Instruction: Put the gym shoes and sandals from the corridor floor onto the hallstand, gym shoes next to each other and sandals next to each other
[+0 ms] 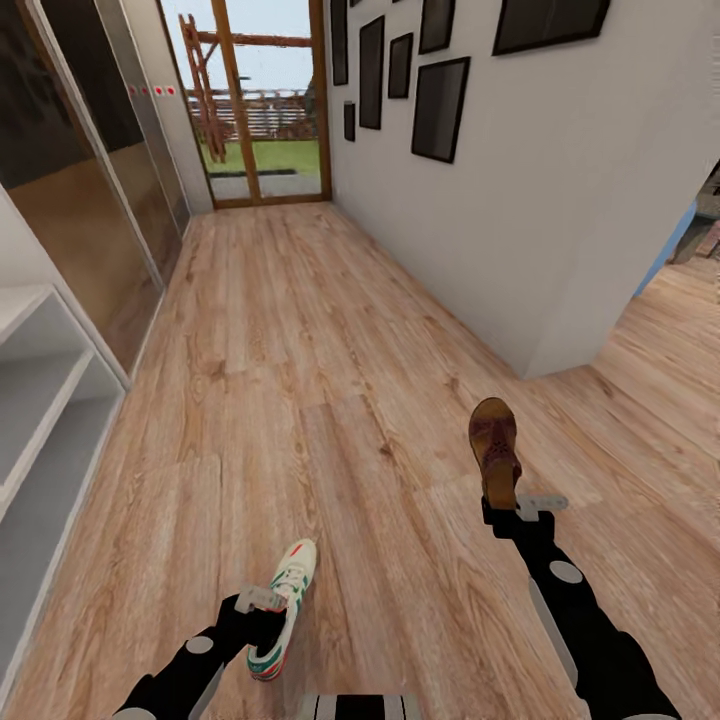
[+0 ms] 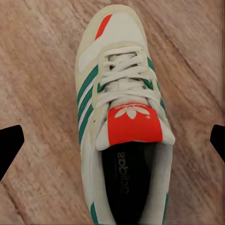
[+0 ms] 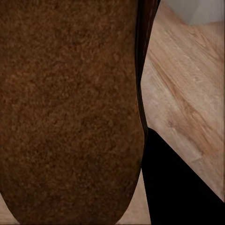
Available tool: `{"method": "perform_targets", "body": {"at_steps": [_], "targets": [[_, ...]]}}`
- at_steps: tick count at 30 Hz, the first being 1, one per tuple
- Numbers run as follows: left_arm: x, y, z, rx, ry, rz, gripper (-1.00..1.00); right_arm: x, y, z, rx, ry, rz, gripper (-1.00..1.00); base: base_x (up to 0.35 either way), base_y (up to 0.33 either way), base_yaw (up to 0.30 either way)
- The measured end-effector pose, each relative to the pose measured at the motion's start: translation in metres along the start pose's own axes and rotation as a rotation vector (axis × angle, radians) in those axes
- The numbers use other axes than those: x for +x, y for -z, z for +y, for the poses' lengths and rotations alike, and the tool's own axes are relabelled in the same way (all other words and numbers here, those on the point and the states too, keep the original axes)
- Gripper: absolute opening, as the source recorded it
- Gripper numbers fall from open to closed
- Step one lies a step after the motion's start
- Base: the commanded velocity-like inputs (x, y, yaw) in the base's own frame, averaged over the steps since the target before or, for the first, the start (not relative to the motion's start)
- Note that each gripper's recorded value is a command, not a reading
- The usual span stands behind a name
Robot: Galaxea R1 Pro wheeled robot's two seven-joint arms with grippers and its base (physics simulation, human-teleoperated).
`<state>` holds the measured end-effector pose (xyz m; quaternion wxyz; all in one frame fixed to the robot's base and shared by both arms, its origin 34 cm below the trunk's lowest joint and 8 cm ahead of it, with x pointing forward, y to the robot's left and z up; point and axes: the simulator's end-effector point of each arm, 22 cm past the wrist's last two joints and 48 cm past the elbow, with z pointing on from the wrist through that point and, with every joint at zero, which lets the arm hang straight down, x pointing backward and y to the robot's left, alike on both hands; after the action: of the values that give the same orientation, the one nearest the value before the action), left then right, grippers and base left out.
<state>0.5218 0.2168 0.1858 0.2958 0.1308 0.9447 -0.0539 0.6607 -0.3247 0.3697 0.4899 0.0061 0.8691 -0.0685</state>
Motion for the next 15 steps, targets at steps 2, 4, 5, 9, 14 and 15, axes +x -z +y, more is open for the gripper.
{"method": "perform_targets", "body": {"at_steps": [2,4,5,9,14,15], "targets": [[-0.001,-0.002,-0.001,0.002,-0.003,-0.019,1.0,0.005,-0.002,0.001,-0.001,0.001,0.008,-1.0,0.0,0.0,-0.057],[-0.011,-0.004,-0.007,0.008,-0.009,-0.072,1.0,0.01,-0.003,0.002,-0.002,0.002,0.016,-1.0,0.0,0.0,-0.125],[-0.009,-0.005,-0.008,0.009,-0.009,-0.07,1.0,0.012,-0.004,0.002,-0.002,0.002,0.02,-1.0,0.0,0.0,-0.173],[-0.001,-0.008,-0.009,0.013,-0.007,-0.059,1.0,0.022,-0.006,0.003,-0.003,0.004,0.036,-1.0,0.0,0.0,-0.231],[-0.001,-0.008,-0.009,0.011,-0.006,-0.062,1.0,0.021,-0.007,0.004,-0.004,0.003,0.036,-1.0,0.0,0.0,-0.113],[-0.001,-0.007,-0.009,0.011,-0.006,-0.063,1.0,0.021,-0.007,0.004,-0.004,0.003,0.035,-1.0,0.0,0.0,-0.036]]}}
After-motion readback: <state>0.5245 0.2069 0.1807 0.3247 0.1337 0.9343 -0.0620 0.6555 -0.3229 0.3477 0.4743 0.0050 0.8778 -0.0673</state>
